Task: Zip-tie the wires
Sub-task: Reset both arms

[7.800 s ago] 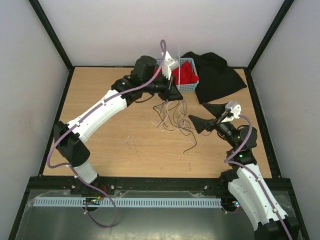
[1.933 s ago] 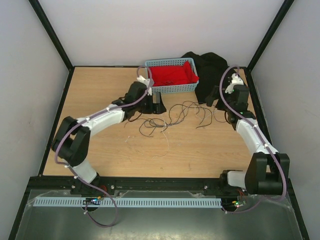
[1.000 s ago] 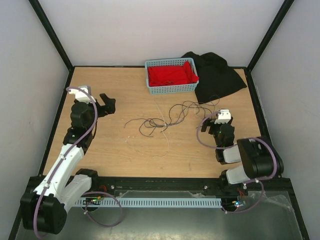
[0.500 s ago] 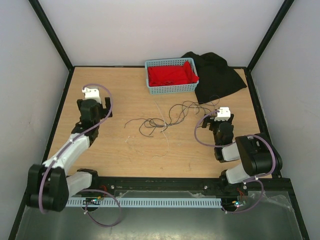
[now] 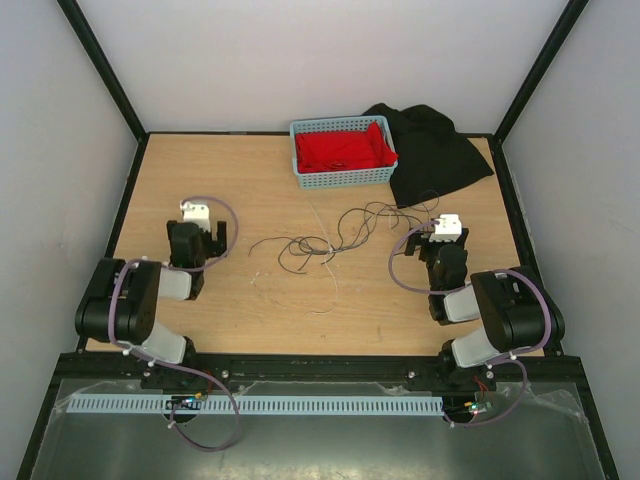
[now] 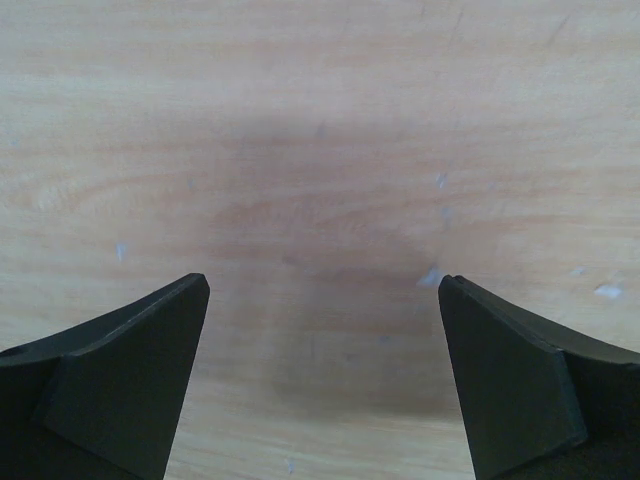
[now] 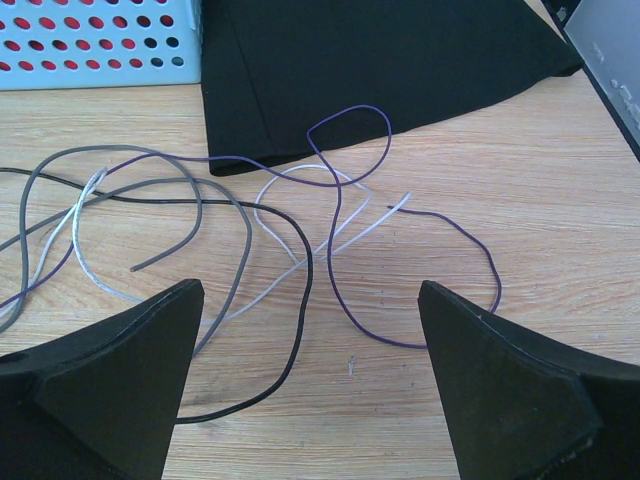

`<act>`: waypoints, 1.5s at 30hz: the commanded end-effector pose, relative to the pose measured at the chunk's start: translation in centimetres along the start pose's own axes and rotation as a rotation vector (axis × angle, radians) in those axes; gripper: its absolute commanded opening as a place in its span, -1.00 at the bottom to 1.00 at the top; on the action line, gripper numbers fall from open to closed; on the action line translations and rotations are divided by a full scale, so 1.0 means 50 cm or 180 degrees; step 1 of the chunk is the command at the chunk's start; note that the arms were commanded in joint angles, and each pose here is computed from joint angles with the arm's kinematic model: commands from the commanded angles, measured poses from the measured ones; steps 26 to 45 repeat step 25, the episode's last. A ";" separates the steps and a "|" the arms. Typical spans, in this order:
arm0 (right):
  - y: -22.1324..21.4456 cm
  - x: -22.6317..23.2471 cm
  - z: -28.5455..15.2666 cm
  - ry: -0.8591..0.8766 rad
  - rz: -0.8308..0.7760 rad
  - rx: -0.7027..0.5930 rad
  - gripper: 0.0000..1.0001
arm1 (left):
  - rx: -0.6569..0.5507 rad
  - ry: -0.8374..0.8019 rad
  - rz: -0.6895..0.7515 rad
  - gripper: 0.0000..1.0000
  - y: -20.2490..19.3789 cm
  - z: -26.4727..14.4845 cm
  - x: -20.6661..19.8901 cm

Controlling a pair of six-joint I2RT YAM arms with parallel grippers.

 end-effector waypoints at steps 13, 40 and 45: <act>0.018 0.008 0.008 0.0020 0.0002 -0.0093 0.99 | -0.0295 0.0002 -0.0159 0.97 0.046 0.026 0.018; 0.018 0.008 0.008 0.0019 0.0002 -0.0094 0.99 | -0.0296 -0.0002 -0.0154 0.98 0.046 0.026 0.017; 0.018 0.008 0.008 0.0019 0.0002 -0.0094 0.99 | -0.0296 -0.0002 -0.0154 0.98 0.046 0.026 0.017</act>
Point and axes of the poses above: each gripper's point midway between its finger pads, its own z axis out along the fingers, its own x axis along the line the jaws close on, y = z × x, the point moved 1 cm from there along -z, back along the fingers, and after that the axes turned 8 degrees about z, right-handed, at the moved point
